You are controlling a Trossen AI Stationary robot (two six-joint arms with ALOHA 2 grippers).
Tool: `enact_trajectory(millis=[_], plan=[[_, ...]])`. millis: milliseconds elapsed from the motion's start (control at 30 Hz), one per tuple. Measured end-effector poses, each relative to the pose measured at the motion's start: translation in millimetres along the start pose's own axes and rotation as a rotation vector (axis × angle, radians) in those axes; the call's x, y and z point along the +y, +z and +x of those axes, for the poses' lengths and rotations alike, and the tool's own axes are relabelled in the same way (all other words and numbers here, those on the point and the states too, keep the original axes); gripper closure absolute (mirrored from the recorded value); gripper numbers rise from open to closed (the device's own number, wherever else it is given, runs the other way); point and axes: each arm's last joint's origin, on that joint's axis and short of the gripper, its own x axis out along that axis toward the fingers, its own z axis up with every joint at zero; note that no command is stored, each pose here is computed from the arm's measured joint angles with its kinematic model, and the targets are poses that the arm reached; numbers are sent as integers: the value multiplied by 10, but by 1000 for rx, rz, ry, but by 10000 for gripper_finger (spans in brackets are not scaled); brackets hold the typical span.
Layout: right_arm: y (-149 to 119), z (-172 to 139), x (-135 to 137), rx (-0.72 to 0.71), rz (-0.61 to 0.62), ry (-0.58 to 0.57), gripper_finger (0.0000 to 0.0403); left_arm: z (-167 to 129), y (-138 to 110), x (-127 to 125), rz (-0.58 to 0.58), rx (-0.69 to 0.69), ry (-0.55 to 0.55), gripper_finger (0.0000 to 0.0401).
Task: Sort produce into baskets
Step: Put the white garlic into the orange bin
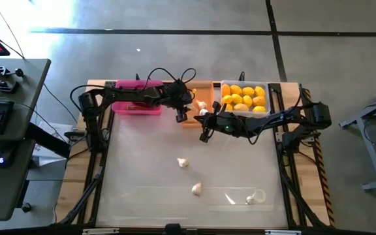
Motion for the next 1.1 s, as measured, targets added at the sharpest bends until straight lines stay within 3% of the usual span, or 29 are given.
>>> enact_trajectory(millis=[367,500,667,767,967,1100], plan=[[-37,-1,5,37,-14,5,402,0,3,1,-24,-4,1,177],[-45,-1,-2,47,-18,-20,402,-38,12,-8,-17,-31,-3,178],[-71,-3,0,72,-21,-21,402,-160,-8,-67,-10,-201,-14,204],[-99,-5,23,94,-26,55,402,-272,-91,-160,0,-299,1,216],[-93,-28,132,73,24,323,397,-565,-294,-433,54,-475,3,224],[-153,-65,375,86,-32,443,354,-767,-513,-646,68,-565,-24,224]])
